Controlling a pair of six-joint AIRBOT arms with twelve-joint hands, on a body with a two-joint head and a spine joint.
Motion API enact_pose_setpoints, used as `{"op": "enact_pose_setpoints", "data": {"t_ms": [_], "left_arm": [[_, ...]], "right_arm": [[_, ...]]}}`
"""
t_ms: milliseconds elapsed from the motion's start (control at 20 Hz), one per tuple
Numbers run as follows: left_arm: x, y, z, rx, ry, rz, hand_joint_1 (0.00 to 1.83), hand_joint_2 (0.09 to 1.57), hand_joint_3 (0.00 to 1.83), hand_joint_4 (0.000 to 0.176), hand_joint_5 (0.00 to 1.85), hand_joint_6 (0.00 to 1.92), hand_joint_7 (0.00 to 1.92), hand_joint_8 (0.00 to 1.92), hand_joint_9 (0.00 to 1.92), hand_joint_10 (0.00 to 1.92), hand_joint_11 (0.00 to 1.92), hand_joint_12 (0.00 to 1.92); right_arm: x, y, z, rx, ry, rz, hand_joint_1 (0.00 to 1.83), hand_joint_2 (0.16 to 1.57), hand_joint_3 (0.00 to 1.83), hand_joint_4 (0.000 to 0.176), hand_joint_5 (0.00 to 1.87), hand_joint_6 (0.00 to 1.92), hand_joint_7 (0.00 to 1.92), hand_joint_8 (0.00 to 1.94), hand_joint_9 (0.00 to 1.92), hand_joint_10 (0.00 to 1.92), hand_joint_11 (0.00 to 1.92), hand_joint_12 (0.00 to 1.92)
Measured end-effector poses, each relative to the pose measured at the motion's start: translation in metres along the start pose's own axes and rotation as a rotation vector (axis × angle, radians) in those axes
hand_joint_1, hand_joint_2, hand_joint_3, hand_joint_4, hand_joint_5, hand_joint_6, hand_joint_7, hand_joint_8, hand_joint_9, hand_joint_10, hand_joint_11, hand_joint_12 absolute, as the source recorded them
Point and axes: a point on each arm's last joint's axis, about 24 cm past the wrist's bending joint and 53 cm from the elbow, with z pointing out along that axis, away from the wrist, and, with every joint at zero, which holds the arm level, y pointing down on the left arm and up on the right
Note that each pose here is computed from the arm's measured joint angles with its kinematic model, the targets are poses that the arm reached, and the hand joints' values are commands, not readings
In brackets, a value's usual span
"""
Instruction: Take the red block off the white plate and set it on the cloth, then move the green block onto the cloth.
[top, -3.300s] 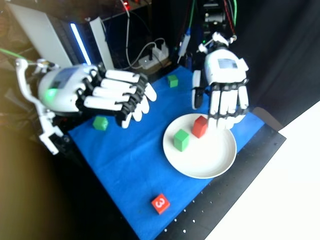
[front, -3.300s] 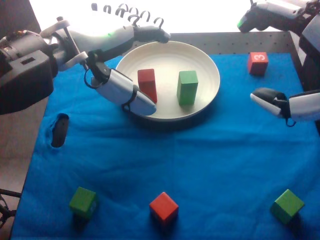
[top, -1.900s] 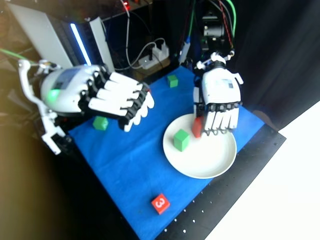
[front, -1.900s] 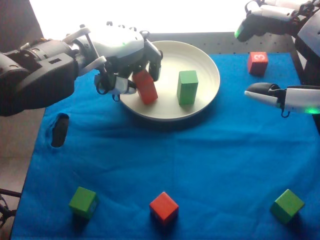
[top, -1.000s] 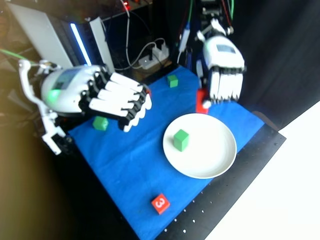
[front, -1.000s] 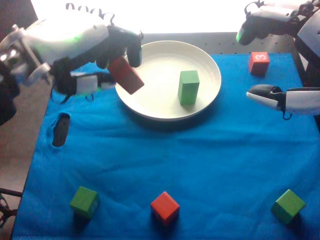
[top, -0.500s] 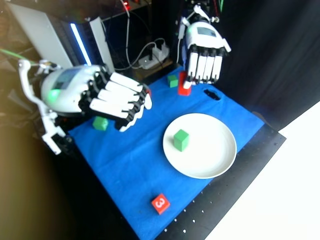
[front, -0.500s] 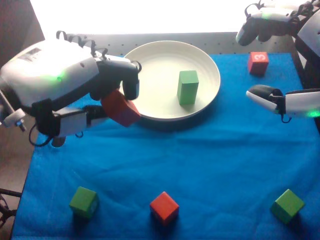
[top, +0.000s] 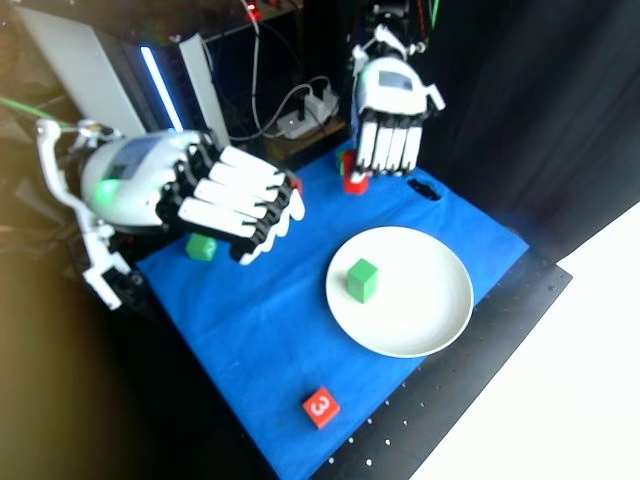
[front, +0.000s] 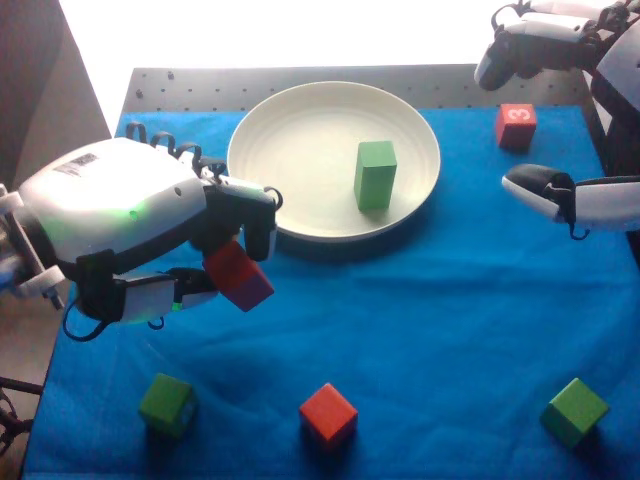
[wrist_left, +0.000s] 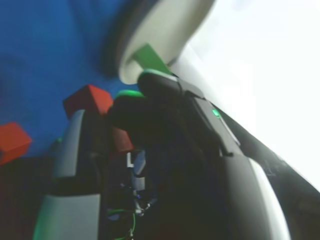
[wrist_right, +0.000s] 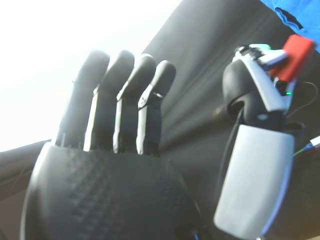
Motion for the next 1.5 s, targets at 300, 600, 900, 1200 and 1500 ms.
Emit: {"op": "enact_pose_setpoints", "data": {"t_ms": [300,600,900,1200,1500], "left_arm": [[-0.001,0.001,0.0,-0.004,-0.005,-0.006,0.69,1.08,0.0,0.09,0.42,0.02,0.32,0.0,0.26,0.16,0.0,1.32],[-0.008,0.009,-0.001,-0.026,-0.036,-0.033,0.35,1.14,0.01,0.114,0.26,0.0,0.23,0.0,0.24,0.04,0.0,0.99],[-0.044,0.032,-0.007,-0.076,-0.177,-0.075,0.08,1.33,0.0,0.06,0.22,0.01,0.2,0.0,0.25,0.01,0.0,0.95],[-0.074,0.052,-0.015,-0.128,-0.299,-0.085,0.16,1.28,0.0,0.102,0.3,0.01,0.23,0.0,0.24,0.0,0.0,0.98],[-0.083,0.055,-0.018,-0.135,-0.339,-0.097,0.25,1.27,0.0,0.05,0.42,0.02,0.33,0.01,0.31,0.01,0.0,1.07]], "right_arm": [[0.0,0.0,0.0,0.0,-0.001,0.0,1.11,0.7,0.45,0.0,0.55,0.94,0.53,1.22,0.48,1.51,0.46,1.86],[-0.001,-0.002,0.0,0.01,-0.005,0.004,1.14,0.82,0.31,0.0,0.5,0.95,0.5,1.2,0.45,1.51,0.44,1.86],[-0.008,-0.015,0.002,0.028,-0.019,-0.014,1.15,0.88,0.21,0.0,0.45,0.84,0.46,0.98,0.38,1.31,0.33,1.83],[0.008,-0.02,0.025,0.033,-0.014,0.026,0.9,0.91,0.06,0.0,0.49,0.57,0.51,0.66,0.36,1.11,0.28,1.72],[0.053,-0.031,0.06,0.063,0.079,0.071,1.01,0.89,0.0,0.0,0.66,0.03,0.65,0.18,0.47,0.86,0.32,1.5]]}}
